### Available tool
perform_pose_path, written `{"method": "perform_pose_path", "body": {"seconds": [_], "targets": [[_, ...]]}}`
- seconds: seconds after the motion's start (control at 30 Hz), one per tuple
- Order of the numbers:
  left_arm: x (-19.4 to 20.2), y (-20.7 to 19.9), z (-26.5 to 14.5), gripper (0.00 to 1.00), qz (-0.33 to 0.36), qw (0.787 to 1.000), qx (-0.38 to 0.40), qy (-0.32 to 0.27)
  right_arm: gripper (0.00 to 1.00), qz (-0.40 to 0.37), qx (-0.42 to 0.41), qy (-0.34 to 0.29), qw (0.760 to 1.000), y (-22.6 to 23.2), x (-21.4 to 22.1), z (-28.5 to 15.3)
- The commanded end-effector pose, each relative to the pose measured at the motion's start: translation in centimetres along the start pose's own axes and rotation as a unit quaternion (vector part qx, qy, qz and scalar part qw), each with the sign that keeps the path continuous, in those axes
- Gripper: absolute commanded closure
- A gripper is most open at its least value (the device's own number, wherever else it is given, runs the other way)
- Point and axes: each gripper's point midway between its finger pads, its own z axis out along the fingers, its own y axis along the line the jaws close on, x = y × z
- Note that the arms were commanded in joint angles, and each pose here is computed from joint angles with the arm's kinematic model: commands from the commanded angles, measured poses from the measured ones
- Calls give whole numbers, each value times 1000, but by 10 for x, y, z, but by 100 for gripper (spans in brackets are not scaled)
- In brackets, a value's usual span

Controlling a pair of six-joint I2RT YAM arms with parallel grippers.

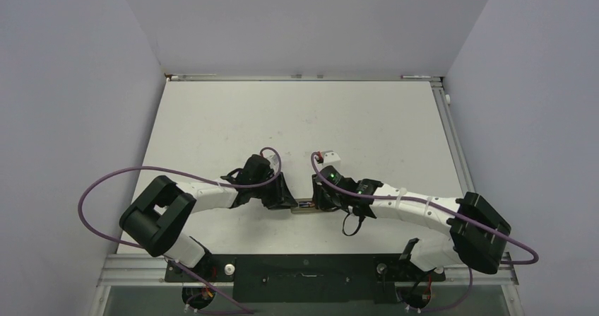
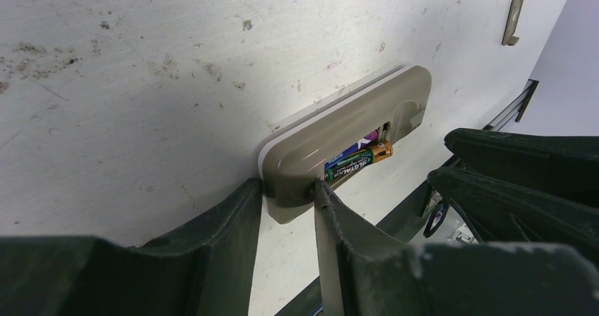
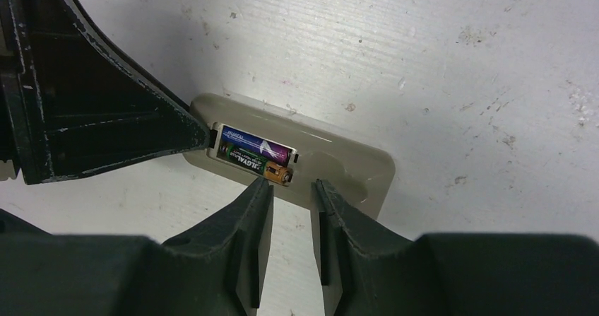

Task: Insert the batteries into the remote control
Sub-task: Load the battery into the remote control.

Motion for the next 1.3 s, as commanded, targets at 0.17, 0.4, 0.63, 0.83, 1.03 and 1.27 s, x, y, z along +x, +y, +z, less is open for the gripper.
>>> {"method": "perform_pose_path", "body": {"seconds": [0.17, 0.4, 0.63, 0.83, 1.03, 1.27], "targets": [[-4, -11, 3, 74, 12, 1000, 18, -9, 75, 18, -15, 1, 1000, 8, -1, 11], [-3, -10, 4, 76, 11, 1000, 18, -7, 78, 18, -19, 13, 1000, 12, 5, 17], [-3, -11, 3, 76, 13, 1000, 20, -6, 80, 17, -20, 16, 1000, 15, 7, 19], [-3, -12, 3, 77, 13, 1000, 21, -7, 84, 15, -17, 19, 1000, 14, 8, 21], [-2, -12, 4, 77, 14, 1000, 20, -4, 91, 13, -17, 23, 1000, 15, 10, 23], [-2, -12, 4, 77, 14, 1000, 20, -3, 91, -3, -17, 32, 999, 18, 16, 26]]}}
